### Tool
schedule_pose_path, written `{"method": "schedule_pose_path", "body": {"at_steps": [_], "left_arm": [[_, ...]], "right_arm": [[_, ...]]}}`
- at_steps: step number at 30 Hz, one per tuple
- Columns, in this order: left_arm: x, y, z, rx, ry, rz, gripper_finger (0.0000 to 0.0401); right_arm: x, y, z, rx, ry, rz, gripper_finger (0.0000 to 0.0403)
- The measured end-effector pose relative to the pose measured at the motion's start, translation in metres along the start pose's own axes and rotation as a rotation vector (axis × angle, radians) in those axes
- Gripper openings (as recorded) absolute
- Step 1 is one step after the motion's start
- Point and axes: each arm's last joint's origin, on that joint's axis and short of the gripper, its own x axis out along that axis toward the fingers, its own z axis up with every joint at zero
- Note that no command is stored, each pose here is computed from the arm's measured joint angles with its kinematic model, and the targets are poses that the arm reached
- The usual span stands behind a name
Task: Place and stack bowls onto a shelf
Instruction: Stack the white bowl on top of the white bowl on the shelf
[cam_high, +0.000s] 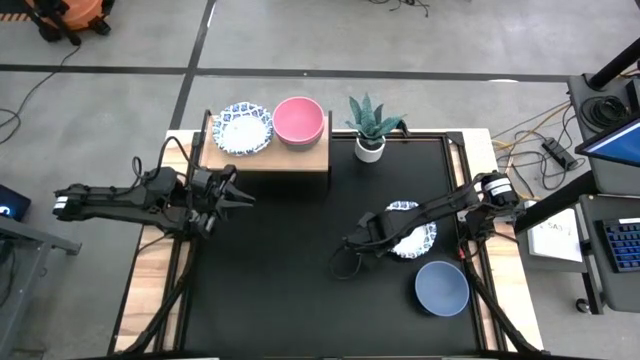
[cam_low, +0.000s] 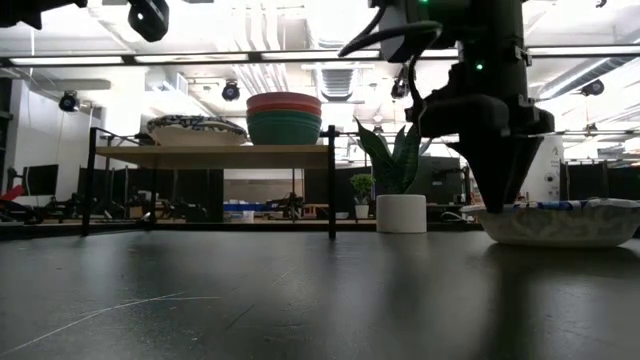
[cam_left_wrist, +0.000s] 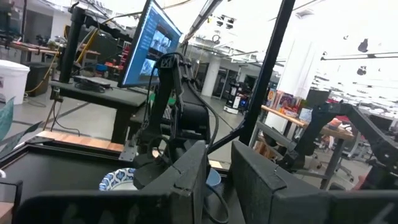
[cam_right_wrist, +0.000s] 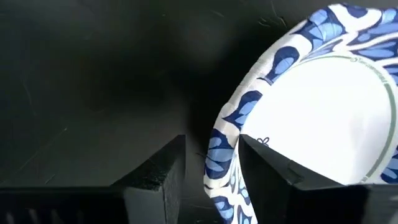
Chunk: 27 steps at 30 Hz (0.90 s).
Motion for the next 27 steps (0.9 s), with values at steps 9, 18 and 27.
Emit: {"method": "schedule_pose_path", "body": {"at_steps": [9, 18, 27], "left_arm": [[0.0, 0.0, 0.0, 0.012, -0.003, 0.0, 0.006], [-0.001, -0.001, 0.003, 0.029, -0.016, -0.004, 0.006], [-0.005, -0.01, 0.031, 0.123, -0.085, -0.02, 0.006]], "right_arm": [[0.01, 0.001, 0.0, 0.042, -0.025, 0.023, 0.0072], [-0.007, 0.01, 0.006, -0.003, -0.054, 0.089, 0.0015], [-0.097, 0.042, 0.026, -0.291, -0.318, 0.32, 0.0013]]}}
